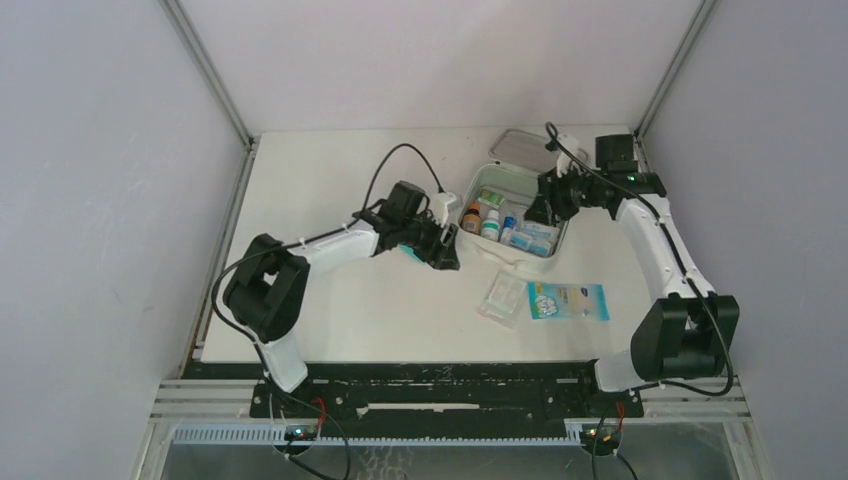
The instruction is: Organize the medicine kit
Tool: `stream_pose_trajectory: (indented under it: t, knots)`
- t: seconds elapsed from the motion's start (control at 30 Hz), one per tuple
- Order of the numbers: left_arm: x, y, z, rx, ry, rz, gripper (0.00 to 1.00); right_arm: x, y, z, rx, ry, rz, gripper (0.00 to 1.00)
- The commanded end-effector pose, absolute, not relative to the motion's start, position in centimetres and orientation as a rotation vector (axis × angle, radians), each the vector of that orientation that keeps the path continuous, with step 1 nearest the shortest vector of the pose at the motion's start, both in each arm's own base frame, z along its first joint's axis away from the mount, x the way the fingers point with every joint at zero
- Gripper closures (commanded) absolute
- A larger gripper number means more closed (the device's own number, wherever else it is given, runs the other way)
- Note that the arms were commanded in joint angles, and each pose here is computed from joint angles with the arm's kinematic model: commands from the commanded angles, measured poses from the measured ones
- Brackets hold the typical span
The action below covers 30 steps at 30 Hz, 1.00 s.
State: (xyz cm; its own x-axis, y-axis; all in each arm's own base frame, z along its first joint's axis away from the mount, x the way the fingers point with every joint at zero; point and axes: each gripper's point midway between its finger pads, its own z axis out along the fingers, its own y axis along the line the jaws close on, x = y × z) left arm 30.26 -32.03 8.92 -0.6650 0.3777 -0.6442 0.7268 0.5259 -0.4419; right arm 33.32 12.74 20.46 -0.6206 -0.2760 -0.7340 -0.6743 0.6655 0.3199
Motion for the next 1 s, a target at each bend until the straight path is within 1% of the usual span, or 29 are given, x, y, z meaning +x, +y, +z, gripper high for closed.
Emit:
stream_pose_trajectory:
  t: [0.0,0.07,0.13,0.2,0.3,0.37,0.4,0.47,0.6,0.87,0.97]
  knots:
    - [29.1,-35.0,12.0,0.902,2.164,-0.911,0.36,33.5,10.5,22.1,-0.623,2.167,0.703,0.49]
    - [28.1,-35.7,11.1,0.935,2.179,-0.885,0.32,33.5,9.8,22.1,-0.608,2.161,0.672,0.49]
    - [28.2,-35.7,10.2,0.956,2.186,-0.798,0.28,33.3,9.5,22.0,-0.607,2.154,0.651,0.48]
    - [29.5,-34.7,9.6,0.965,2.192,-0.661,0.24,33.1,9.4,21.8,-0.615,2.151,0.654,0.48]
    - [32.6,-32.1,10.2,0.966,2.152,-0.39,0.17,32.7,9.4,21.0,-0.618,2.166,0.664,0.48]
    - [34.2,-30.4,10.8,0.966,2.12,-0.261,0.02,32.7,9.4,20.7,-0.617,2.172,0.668,0.48]
    - [34.9,-29.5,10.8,0.969,2.115,-0.202,0.0,32.7,9.3,20.6,-0.617,2.175,0.667,0.48]
    - [36.0,-28.3,10.6,0.984,2.123,-0.125,0.0,32.8,9.2,20.5,-0.62,2.177,0.665,0.48]
    - [37.8,-27.2,8.6,1.019,2.199,-0.074,0.0,32.9,9.1,20.1,-0.622,2.187,0.662,0.48]
    - [39.9,-27.1,5.5,1.044,2.322,-0.156,0.01,32.9,8.9,19.8,-0.621,2.197,0.656,0.48]
    - [40.1,-27.2,4.7,1.047,2.345,-0.164,0.04,32.9,8.9,19.7,-0.619,2.197,0.657,0.48]
